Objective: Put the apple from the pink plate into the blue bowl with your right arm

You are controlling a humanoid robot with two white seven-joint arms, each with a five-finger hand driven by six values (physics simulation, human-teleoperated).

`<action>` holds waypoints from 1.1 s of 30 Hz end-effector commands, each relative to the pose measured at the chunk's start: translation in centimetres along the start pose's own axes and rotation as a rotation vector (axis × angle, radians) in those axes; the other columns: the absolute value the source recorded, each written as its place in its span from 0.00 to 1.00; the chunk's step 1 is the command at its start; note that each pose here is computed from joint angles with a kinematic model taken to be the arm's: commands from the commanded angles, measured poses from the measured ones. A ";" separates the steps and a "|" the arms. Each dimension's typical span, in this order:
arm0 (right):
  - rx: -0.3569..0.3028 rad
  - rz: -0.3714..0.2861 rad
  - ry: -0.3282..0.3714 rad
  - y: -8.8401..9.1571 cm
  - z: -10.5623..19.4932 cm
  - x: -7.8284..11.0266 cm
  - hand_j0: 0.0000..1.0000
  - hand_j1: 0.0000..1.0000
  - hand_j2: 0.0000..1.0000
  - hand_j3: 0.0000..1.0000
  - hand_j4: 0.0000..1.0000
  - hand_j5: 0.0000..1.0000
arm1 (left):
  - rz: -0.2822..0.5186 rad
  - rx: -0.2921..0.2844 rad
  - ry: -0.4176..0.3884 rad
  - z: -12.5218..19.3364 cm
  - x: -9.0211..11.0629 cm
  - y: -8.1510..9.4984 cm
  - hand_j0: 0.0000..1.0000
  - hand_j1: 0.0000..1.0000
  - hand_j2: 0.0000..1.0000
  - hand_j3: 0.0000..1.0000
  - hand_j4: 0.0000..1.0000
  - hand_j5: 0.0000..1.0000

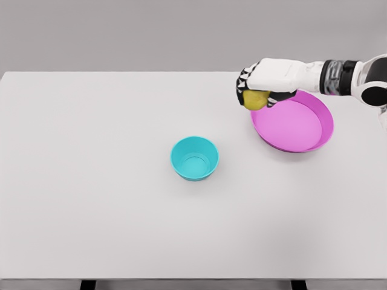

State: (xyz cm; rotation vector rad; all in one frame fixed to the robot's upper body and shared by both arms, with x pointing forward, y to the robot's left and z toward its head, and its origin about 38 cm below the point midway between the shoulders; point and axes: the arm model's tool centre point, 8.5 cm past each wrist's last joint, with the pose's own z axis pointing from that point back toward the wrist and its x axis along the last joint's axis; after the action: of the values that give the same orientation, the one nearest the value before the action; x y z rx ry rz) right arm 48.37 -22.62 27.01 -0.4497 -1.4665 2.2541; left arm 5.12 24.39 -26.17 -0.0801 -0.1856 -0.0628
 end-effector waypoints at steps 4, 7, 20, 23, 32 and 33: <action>-0.045 0.105 -0.106 -2.5 -0.8 4.3 0.45 0.45 0.45 0.45 0.45 0.45 | 0.000 0.000 0.000 0.0 0.0 0.0 1.00 1.00 1.00 1.00 1.00 1.00; -0.036 0.139 -0.158 -2.4 -1.3 6.3 0.45 0.45 0.45 0.45 0.45 0.45 | 0.000 0.000 0.000 0.0 0.0 0.0 1.00 1.00 1.00 1.00 1.00 1.00; -0.019 0.180 -0.298 -1.6 -3.8 11.1 0.45 0.45 0.45 0.45 0.45 0.45 | 0.000 0.000 0.000 0.0 0.0 0.0 1.00 1.00 1.00 1.00 1.00 1.00; -0.001 0.177 -0.319 -1.1 -4.4 11.7 0.45 0.45 0.45 0.45 0.45 0.45 | 0.000 0.000 0.000 0.0 0.0 0.0 1.00 1.00 1.00 1.00 1.00 1.00; 0.009 0.172 -0.353 -0.6 -6.0 12.7 0.45 0.45 0.45 0.45 0.45 0.45 | 0.000 0.000 0.000 0.0 0.0 0.0 1.00 1.00 1.00 1.00 1.00 1.00; 0.012 0.169 -0.349 -0.5 -5.9 12.5 0.45 0.45 0.45 0.45 0.45 0.45 | 0.000 0.000 0.000 0.0 0.0 0.0 1.00 1.00 1.00 1.00 1.00 1.00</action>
State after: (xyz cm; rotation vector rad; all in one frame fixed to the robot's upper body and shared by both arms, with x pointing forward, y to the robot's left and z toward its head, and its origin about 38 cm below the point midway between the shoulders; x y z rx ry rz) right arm 40.40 -11.49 24.78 -0.1949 -1.6357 2.5800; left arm 5.11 24.39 -26.17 -0.0801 -0.1854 -0.0630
